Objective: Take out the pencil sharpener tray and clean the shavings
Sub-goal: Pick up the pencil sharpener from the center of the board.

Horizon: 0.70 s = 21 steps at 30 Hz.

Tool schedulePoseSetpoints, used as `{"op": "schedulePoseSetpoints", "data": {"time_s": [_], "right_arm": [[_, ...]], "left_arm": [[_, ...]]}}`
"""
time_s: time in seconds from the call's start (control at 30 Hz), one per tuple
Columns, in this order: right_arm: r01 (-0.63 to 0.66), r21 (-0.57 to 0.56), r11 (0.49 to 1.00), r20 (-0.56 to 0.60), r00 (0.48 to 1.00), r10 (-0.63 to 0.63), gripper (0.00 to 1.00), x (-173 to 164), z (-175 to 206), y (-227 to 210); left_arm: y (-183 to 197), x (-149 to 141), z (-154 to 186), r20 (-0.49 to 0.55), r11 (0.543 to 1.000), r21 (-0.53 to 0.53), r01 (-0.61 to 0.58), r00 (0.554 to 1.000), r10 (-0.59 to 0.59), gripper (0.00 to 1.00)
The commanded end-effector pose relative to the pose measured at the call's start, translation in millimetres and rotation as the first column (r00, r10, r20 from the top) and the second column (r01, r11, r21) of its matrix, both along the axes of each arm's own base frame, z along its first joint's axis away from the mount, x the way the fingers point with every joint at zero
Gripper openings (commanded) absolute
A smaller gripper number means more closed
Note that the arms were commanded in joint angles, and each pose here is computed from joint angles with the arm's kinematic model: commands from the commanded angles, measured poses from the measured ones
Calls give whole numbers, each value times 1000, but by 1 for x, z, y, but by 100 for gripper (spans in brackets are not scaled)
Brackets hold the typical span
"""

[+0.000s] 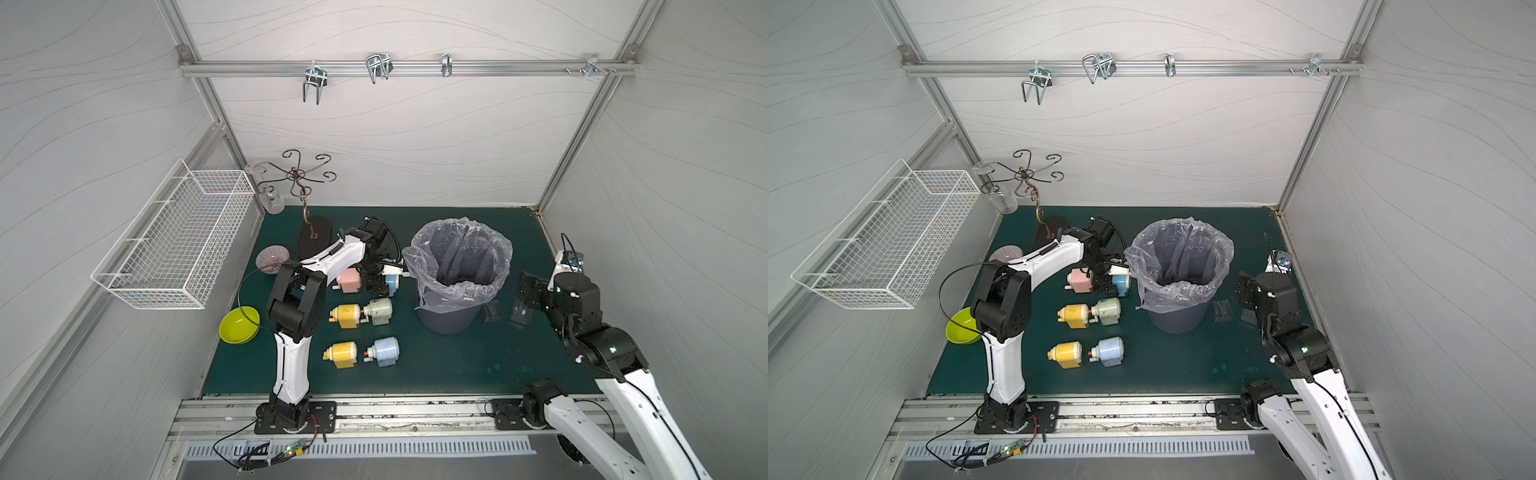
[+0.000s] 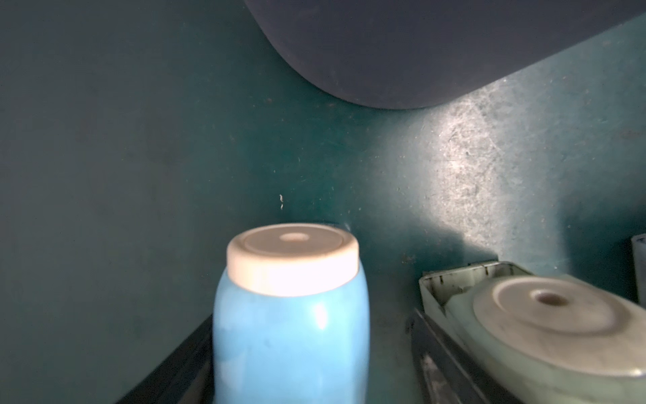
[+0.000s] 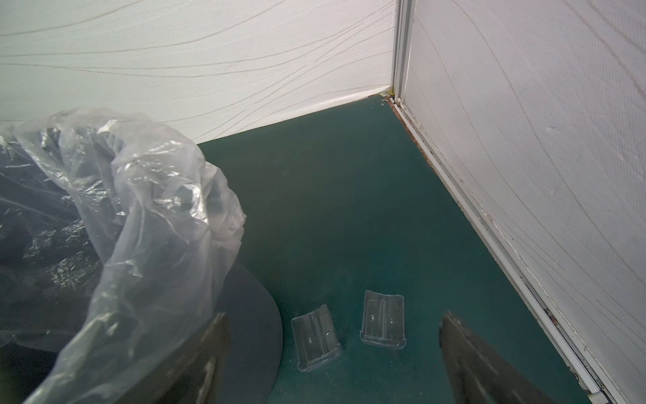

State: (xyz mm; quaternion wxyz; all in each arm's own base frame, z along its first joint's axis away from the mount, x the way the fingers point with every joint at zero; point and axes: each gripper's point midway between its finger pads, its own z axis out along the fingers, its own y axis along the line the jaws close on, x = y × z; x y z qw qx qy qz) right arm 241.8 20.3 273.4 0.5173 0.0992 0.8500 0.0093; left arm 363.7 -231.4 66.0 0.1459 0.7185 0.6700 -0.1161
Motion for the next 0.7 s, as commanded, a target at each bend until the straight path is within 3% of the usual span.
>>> {"op": "schedulePoseSetpoints", "data": {"time_s": [0.0, 0.2, 0.4, 0.53, 0.57, 0.67], "right_arm": [[-4, -15, 1000, -5, 1000, 4, 94, -3, -1, -1], [-9, -18, 1000, -6, 1000, 9, 94, -3, -3, 0], [-8, -14, 1000, -9, 1000, 8, 94, -4, -5, 0], [-18, 0, 1000, -2, 1000, 18, 94, -4, -5, 3], [-32, 3, 999, 6, 999, 32, 94, -2, -4, 6], [-135, 14, 991, 47, 990, 134, 92, 4, 2, 24]], "left_arm": [[-8, 3, -5, 9, 998, 2, 59, 998, -59, 85], [-7, 7, -12, 13, 998, 17, 59, 998, -59, 69], [-8, 12, -7, 49, 998, 23, 53, 997, -54, 38], [-5, 14, 5, 94, 998, 32, 46, 994, -49, 4], [-4, 15, 10, 110, 999, 33, 41, 993, -44, 0], [-2, 18, 32, 146, 1000, 11, 2, 989, -4, 0]]}}
